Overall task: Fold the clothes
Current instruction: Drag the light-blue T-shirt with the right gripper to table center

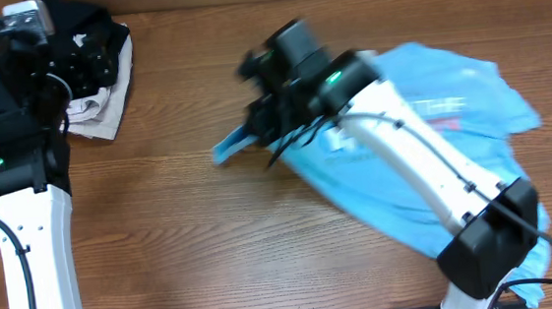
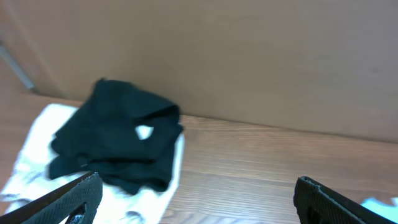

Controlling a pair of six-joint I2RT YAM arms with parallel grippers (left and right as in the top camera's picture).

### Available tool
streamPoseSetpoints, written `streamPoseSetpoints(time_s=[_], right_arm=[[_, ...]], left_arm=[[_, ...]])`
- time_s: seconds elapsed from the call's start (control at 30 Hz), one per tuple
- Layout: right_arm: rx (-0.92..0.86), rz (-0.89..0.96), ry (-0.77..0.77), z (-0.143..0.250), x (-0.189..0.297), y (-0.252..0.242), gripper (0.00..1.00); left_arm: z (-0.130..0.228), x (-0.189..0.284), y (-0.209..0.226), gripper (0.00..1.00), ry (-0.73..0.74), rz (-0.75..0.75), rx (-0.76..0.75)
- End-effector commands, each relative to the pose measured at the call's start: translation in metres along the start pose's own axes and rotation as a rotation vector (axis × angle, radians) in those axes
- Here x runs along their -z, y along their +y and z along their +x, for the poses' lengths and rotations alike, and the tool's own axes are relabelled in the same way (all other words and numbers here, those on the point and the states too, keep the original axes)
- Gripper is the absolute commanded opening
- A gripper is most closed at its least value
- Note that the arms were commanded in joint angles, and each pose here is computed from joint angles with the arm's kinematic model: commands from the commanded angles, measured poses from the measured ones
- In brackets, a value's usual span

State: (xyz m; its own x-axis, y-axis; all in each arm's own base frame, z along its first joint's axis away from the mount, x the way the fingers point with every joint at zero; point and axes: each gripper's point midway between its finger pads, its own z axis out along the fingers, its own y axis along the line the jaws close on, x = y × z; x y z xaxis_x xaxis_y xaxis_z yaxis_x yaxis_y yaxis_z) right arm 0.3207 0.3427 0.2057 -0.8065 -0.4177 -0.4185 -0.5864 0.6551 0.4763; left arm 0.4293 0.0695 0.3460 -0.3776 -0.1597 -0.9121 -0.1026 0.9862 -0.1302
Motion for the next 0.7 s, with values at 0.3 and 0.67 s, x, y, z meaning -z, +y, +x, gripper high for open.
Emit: streamPoseSetpoints(time_s=[0.3, 0.67], right_arm=[[-0.082, -0.007, 0.063, 0.020, 0.023, 0.024, 0.31], [-0.471, 0.389, -0.106, 0.057, 0.180, -0.082, 0.77]], left_arm=[[-0.001, 0.007, 0.025, 1.00, 0.019, -0.065, -0.055], [0.010, 0.023, -0.030, 0.92, 0.054, 0.200, -0.151]])
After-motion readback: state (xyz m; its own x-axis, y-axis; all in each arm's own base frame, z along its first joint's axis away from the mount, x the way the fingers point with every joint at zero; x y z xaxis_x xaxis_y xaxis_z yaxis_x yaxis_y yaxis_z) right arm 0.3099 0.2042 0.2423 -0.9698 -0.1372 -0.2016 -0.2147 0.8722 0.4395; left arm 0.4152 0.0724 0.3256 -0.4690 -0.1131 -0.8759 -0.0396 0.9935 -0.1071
